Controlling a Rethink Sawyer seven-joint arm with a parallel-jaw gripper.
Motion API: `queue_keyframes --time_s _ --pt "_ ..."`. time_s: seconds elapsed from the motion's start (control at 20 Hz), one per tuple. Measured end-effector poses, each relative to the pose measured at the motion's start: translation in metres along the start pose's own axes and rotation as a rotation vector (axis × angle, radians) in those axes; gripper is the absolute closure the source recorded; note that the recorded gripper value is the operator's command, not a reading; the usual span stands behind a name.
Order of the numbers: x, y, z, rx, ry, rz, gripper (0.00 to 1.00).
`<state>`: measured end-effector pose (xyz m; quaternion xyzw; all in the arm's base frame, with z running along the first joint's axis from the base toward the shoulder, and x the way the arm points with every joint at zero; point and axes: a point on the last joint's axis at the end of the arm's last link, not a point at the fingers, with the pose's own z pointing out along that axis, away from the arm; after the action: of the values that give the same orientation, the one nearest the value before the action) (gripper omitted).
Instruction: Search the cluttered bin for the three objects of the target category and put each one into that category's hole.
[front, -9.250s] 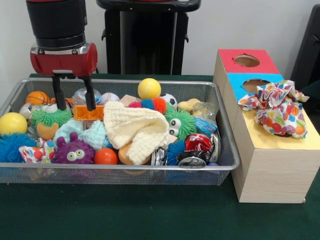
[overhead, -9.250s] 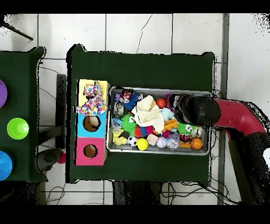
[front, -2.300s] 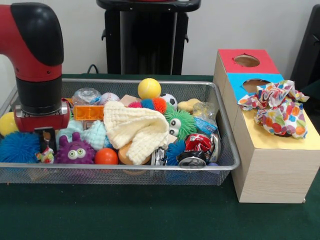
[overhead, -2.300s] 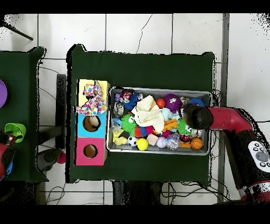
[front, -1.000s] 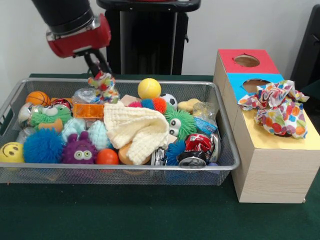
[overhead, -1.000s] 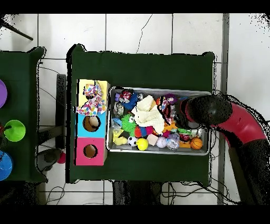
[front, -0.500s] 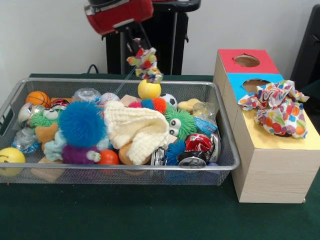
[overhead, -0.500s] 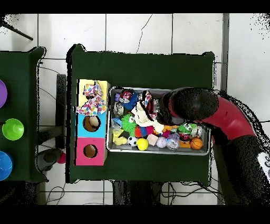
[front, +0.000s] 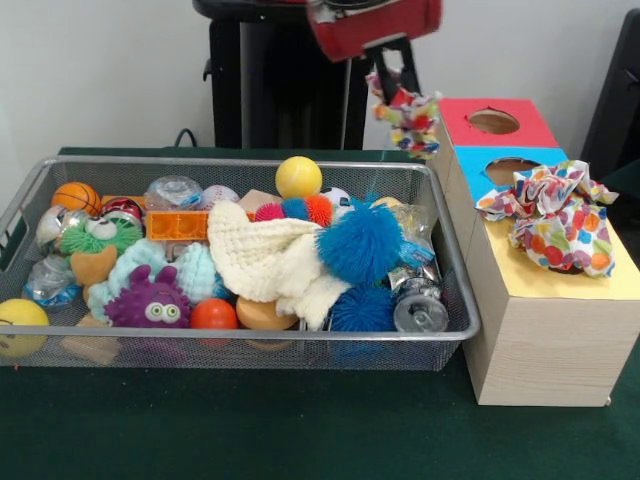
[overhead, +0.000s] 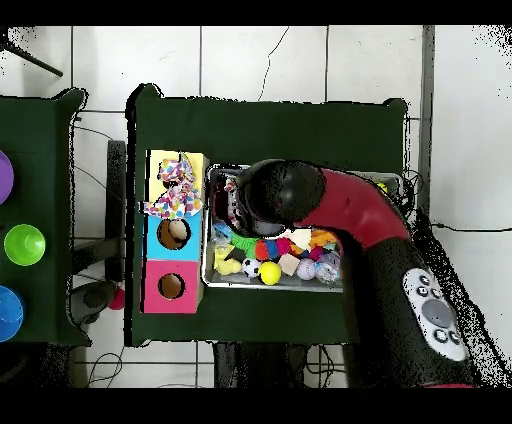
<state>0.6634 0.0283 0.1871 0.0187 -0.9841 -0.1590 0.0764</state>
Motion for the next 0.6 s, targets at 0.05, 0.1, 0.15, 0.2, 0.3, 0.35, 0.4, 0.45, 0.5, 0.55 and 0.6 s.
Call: queue_keyframes --time_s 0.05,0.1,0.15,0.2,0.3,0.35,0.4,0.45,0.5,0.55,0.6 --pt "-0.001 0.011 0.004 0.013 0.004 0.004 1.00" --pt "-0.002 0.018 0.005 0.020 0.004 0.007 1.00" --pt "-0.003 0.024 0.007 0.028 0.004 0.010 1.00" --pt "-0.006 0.036 0.010 0.044 0.002 0.016 1.00" --pt "-0.013 0.058 0.011 0.069 -0.008 0.031 1.00" --pt "-0.015 0.064 0.010 0.076 -0.013 0.036 1.00" --pt "-0.017 0.069 0.009 0.082 -0.017 0.040 1.00" --pt "-0.022 0.076 0.005 0.092 -0.025 0.048 1.00" --pt "-0.023 0.078 0.004 0.095 -0.027 0.050 1.00" --pt "-0.025 0.079 0.002 0.098 -0.030 0.052 1.00" --pt "-0.028 0.080 -0.002 0.102 -0.036 0.054 1.00"
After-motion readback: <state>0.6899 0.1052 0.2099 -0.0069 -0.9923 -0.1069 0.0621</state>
